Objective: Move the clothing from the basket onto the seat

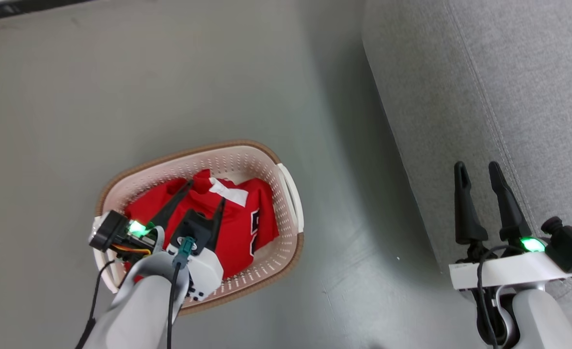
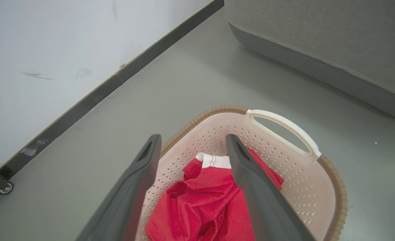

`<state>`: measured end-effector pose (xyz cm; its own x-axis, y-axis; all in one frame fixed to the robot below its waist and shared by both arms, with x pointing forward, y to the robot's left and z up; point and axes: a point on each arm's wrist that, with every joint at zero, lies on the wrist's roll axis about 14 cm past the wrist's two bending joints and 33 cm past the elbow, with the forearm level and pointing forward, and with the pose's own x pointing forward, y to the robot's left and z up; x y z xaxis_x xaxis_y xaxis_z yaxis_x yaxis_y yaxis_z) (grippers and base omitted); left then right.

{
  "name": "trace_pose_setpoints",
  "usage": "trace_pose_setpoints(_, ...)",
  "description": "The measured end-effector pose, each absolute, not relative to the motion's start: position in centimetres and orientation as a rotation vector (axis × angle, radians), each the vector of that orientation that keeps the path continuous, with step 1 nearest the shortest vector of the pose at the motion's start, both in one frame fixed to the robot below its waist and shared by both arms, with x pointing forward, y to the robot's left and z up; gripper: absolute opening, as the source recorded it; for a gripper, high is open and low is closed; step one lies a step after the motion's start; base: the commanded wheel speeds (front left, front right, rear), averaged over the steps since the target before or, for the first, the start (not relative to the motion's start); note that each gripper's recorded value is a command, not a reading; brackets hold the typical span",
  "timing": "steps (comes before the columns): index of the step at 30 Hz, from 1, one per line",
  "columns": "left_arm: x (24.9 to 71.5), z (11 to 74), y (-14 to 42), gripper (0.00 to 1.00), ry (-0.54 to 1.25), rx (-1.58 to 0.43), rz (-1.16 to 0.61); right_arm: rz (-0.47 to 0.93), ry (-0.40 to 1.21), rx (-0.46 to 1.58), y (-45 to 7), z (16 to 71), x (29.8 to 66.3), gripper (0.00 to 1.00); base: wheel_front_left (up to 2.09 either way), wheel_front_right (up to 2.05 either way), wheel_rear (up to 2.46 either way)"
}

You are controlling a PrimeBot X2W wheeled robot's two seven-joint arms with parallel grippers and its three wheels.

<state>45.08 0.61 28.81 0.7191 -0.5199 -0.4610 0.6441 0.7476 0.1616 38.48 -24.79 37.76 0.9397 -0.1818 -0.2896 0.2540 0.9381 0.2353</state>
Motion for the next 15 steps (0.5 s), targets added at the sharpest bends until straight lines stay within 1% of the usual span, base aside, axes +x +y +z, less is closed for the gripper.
trace_pose_setpoints(15,46.0,22.6,-0.3,1.00,0.518,0.401,-0.733,-0.252,0.284,0.285,-25.8,36.4,40.2,1.00,0.00,0.00,0.00)
